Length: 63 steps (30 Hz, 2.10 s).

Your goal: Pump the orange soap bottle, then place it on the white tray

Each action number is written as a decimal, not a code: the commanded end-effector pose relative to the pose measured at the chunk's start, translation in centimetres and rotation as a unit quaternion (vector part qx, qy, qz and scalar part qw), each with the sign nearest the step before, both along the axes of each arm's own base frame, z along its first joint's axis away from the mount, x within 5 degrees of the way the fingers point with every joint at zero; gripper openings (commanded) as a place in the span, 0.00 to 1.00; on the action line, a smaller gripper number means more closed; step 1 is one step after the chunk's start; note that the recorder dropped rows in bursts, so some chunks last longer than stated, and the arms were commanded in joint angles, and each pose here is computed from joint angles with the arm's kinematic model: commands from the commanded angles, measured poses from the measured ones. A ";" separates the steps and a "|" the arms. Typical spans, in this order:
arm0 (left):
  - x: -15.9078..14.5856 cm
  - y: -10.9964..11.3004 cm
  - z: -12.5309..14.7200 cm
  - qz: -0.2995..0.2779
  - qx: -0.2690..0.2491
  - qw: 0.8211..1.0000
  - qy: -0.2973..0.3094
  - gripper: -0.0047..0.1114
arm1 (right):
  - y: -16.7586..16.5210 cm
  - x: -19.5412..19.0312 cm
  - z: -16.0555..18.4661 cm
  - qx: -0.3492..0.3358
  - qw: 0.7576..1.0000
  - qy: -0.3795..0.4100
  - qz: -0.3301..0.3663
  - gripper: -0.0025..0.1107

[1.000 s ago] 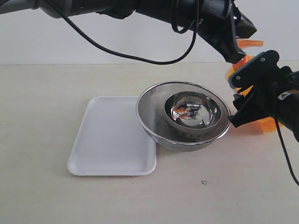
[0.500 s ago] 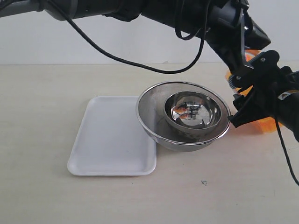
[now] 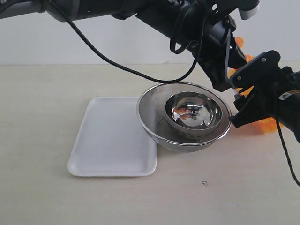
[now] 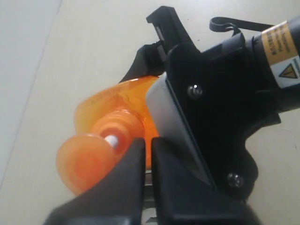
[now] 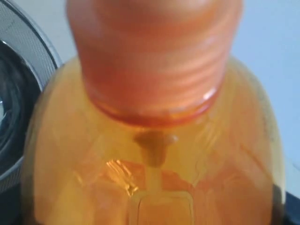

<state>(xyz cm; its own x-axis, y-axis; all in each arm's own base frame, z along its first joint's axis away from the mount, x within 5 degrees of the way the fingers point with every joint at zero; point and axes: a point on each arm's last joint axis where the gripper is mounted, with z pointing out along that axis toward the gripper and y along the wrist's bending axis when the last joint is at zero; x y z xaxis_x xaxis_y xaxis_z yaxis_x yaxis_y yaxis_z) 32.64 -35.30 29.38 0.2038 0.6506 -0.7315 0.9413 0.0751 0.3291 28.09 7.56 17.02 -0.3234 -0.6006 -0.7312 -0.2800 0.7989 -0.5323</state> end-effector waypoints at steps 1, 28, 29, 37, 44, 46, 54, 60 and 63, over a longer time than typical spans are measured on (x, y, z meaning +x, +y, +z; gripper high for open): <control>0.3 0.6 0.4 0.012 0.002 1.000 0.001 0.08 | 0.0 -0.9 -2.1 0.032 0.996 0.087 -0.013 0.02; 1.0 3.2 6.4 0.078 -0.078 0.990 -0.088 0.08 | 0.8 0.5 -0.7 0.079 0.993 0.080 -0.020 0.02; 1.3 3.0 5.8 0.079 -0.074 0.991 -0.084 0.08 | 1.0 0.8 -0.4 0.091 0.992 0.079 -0.022 0.02; 1.8 2.9 5.6 0.101 -0.090 0.988 -0.080 0.08 | 1.0 1.0 -0.2 0.095 0.992 0.075 -0.022 0.02; 2.1 2.6 5.0 0.105 -0.092 0.987 -0.075 0.08 | 1.1 1.0 -0.2 0.095 0.993 0.074 -0.021 0.02; 2.3 2.5 4.8 0.111 -0.100 0.986 -0.068 0.08 | 1.1 1.0 -0.2 0.095 0.992 0.075 -0.021 0.02; 2.5 1.9 3.6 0.113 -0.106 0.987 -0.040 0.08 | 1.1 1.1 -0.1 0.092 0.993 0.074 -0.016 0.02; 2.6 1.7 3.0 0.109 -0.102 0.988 -0.028 0.08 | 1.6 1.7 0.6 0.101 0.992 0.078 -0.006 0.02; 2.6 1.7 3.0 0.109 -0.102 0.988 -0.028 0.08 | 1.7 1.8 0.7 0.100 0.992 0.077 -0.005 0.02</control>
